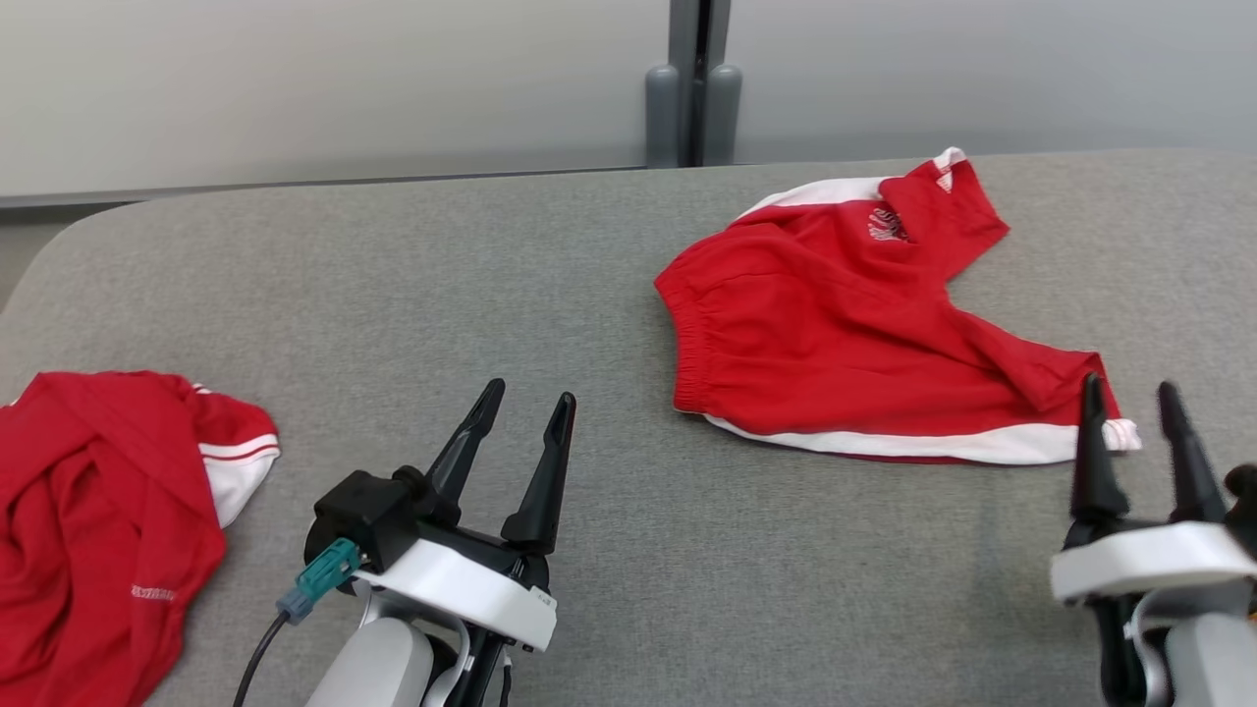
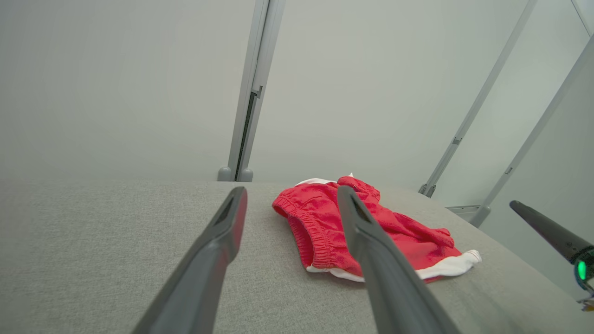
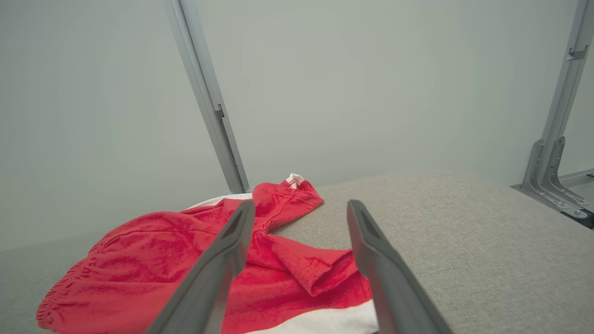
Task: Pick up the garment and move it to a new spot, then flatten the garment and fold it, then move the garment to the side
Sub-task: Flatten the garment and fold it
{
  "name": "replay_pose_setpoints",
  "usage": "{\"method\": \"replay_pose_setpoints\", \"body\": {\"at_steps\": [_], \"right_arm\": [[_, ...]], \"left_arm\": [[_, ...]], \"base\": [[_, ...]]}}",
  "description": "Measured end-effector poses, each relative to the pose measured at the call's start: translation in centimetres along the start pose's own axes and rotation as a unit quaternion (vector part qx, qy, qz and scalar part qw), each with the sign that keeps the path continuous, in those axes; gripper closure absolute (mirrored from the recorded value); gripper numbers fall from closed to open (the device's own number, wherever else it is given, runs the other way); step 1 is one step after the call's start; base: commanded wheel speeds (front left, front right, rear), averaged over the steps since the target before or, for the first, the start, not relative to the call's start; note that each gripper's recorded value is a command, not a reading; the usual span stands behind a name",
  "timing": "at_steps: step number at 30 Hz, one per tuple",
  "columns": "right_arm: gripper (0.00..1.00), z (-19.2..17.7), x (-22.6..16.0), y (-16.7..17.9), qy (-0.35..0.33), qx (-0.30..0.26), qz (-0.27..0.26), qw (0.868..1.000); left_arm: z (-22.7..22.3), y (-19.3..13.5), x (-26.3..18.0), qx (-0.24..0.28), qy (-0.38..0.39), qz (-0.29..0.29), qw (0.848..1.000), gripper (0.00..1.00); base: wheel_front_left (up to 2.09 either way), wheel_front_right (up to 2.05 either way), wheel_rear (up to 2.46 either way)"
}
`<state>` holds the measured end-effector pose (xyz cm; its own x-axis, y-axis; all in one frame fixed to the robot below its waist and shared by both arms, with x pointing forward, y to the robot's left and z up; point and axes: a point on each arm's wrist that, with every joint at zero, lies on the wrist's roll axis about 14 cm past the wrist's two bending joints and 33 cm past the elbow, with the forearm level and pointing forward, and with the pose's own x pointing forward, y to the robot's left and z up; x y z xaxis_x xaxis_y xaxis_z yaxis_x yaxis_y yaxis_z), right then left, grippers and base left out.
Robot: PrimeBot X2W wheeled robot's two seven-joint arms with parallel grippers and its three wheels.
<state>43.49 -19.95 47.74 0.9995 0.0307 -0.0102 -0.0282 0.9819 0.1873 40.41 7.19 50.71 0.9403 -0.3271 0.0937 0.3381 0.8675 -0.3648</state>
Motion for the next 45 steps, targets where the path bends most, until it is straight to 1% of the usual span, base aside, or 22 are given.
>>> {"method": "replay_pose_setpoints", "body": {"at_steps": [2,5,11,14,16,20,24,27,35,42,43,44,45], "right_arm": [[0.00,-0.2,-1.3,0.5,-0.001,0.009,0.001,1.000],[0.00,-0.7,-2.7,0.8,0.000,0.035,-0.008,0.999],[0.00,-1.1,-3.4,0.3,0.002,0.038,-0.022,0.999],[0.00,-1.2,-3.2,-0.2,0.003,0.031,-0.028,0.999],[0.00,-1.4,-3.1,-0.7,0.005,0.027,-0.035,0.999],[0.00,-1.8,-2.9,-1.7,0.010,0.023,-0.050,0.998],[0.00,-2.5,-2.8,-2.6,0.019,0.018,-0.062,0.998],[0.00,-2.5,-2.7,-3.3,0.019,0.015,-0.073,0.997],[0.00,-2.9,-3.0,-4.9,0.025,0.006,-0.095,0.995],[0.00,-3.1,-3.1,-5.4,0.028,0.009,-0.102,0.994],[0.00,-3.2,-3.1,-5.4,0.029,0.009,-0.103,0.994],[0.00,-3.2,-3.1,-5.4,0.030,0.009,-0.103,0.994],[0.00,-3.3,-3.1,-5.5,0.031,0.009,-0.104,0.994]], "left_arm": [[0.0,-0.5,0.1,-0.006,0.000,-0.006,1.000,0.00],[-1.4,-0.6,0.0,-0.013,0.019,-0.006,1.000,0.00],[-3.7,-1.2,0.5,-0.015,0.053,-0.019,0.998,0.00],[-6.3,-1.9,0.8,0.016,0.097,-0.043,0.994,0.00],[-8.9,-1.9,0.7,0.045,0.141,-0.059,0.987,0.00],[-10.4,-1.5,2.7,0.074,0.172,-0.076,0.979,0.00],[-12.4,-2.0,4.1,0.099,0.204,-0.108,0.968,0.00],[-13.8,-2.8,4.5,0.097,0.225,-0.132,0.961,0.00],[-15.0,-2.5,5.9,0.096,0.243,-0.151,0.953,0.00],[-14.6,-3.3,7.0,0.088,0.234,-0.168,0.954,0.00],[-14.4,-3.3,7.2,0.088,0.230,-0.169,0.954,0.13],[-14.2,-3.5,7.3,0.087,0.227,-0.172,0.955,0.55],[-14.0,-3.6,7.4,0.087,0.223,-0.174,0.955,0.89]], "base": [[0.00,0.00,0.00],[0.00,0.00,0.00],[0.00,0.00,0.00],[0.00,0.00,0.00],[0.00,0.00,0.00],[0.00,0.00,0.00],[0.00,0.00,0.00],[0.00,0.00,0.00],[0.00,0.00,0.00],[0.00,0.00,0.00],[0.00,0.00,0.00],[0.00,0.00,0.00],[0.00,0.00,0.00]]}}
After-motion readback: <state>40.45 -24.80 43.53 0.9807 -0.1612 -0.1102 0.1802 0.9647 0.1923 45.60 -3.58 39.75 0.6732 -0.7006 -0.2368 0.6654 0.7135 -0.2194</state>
